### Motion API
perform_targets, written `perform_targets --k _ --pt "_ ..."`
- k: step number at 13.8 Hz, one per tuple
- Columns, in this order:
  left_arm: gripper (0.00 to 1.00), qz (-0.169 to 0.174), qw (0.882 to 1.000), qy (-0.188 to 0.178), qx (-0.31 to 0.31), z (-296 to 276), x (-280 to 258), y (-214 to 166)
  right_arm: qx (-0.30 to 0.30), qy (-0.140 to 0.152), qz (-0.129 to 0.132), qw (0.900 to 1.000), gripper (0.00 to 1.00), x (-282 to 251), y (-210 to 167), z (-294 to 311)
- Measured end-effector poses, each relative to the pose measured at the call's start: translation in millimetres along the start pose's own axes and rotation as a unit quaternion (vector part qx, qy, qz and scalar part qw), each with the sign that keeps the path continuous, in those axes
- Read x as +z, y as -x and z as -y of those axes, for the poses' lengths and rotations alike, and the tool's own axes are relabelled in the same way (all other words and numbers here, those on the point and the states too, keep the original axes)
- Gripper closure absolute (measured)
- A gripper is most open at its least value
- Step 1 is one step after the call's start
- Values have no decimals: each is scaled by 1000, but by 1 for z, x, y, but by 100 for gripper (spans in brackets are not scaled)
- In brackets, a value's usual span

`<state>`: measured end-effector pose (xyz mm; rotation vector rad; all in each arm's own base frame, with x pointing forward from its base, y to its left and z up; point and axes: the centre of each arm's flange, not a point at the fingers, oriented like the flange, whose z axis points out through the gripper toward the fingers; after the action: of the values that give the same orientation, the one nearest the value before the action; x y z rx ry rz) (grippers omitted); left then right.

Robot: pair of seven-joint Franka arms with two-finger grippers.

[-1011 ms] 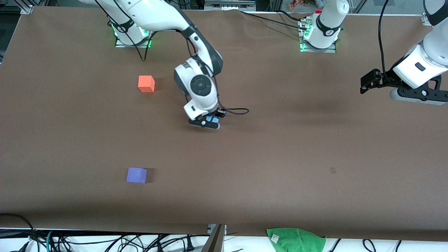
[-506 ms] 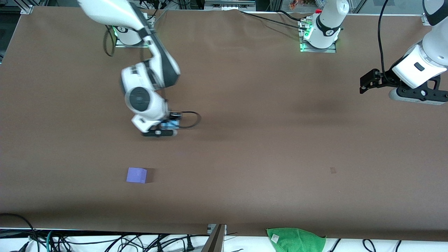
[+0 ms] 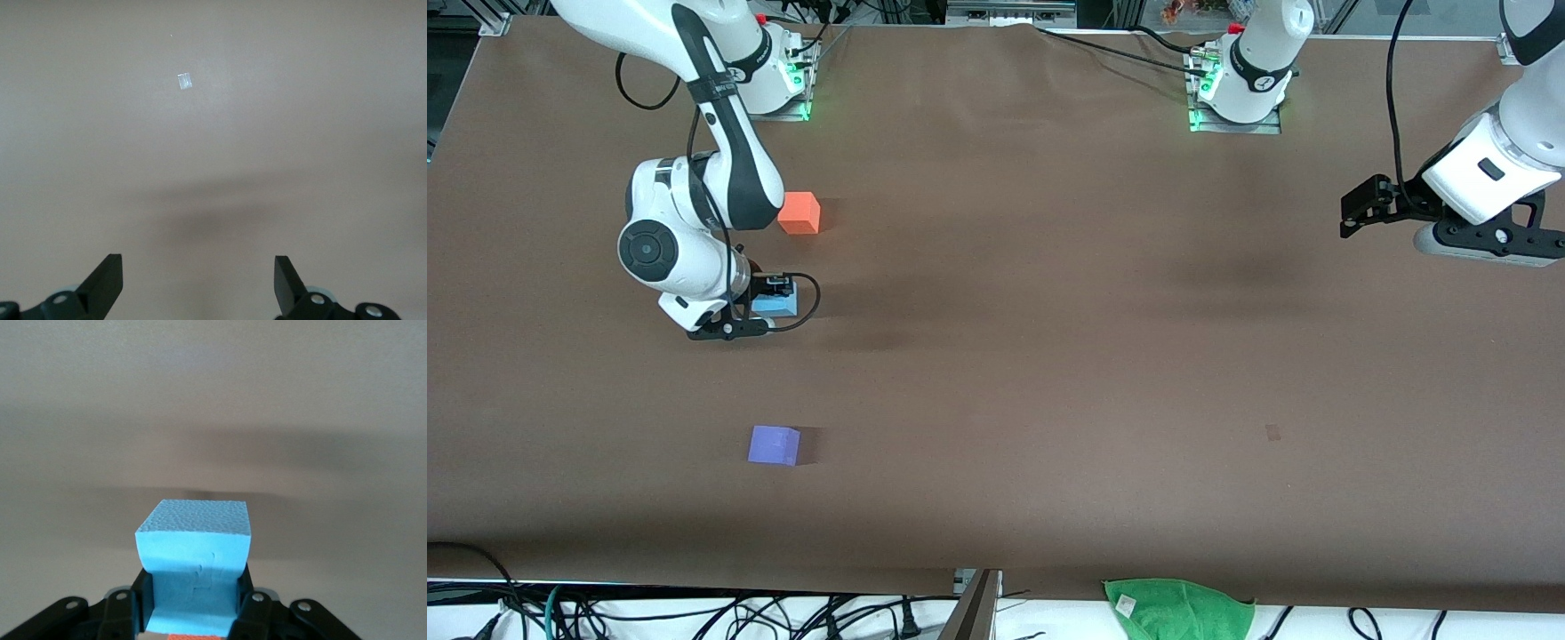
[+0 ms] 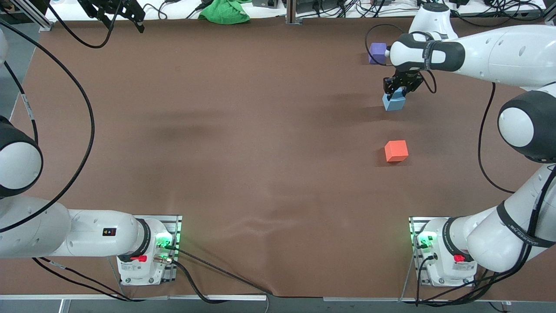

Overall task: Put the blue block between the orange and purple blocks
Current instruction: 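Lower the cube between the orange and purple cubes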

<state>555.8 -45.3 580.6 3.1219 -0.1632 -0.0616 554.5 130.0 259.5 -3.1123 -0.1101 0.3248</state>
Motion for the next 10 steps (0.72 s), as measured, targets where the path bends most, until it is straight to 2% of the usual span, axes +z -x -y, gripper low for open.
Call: perform_targets --k 4,10 --pt "0 3 1000 0 0 0 1 1 12 -4 -23 1000 50 19 -10 -2" --pt "0 3 1000 0 3 -3 1 1 18 -6 -33 999 47 28 -18 0"
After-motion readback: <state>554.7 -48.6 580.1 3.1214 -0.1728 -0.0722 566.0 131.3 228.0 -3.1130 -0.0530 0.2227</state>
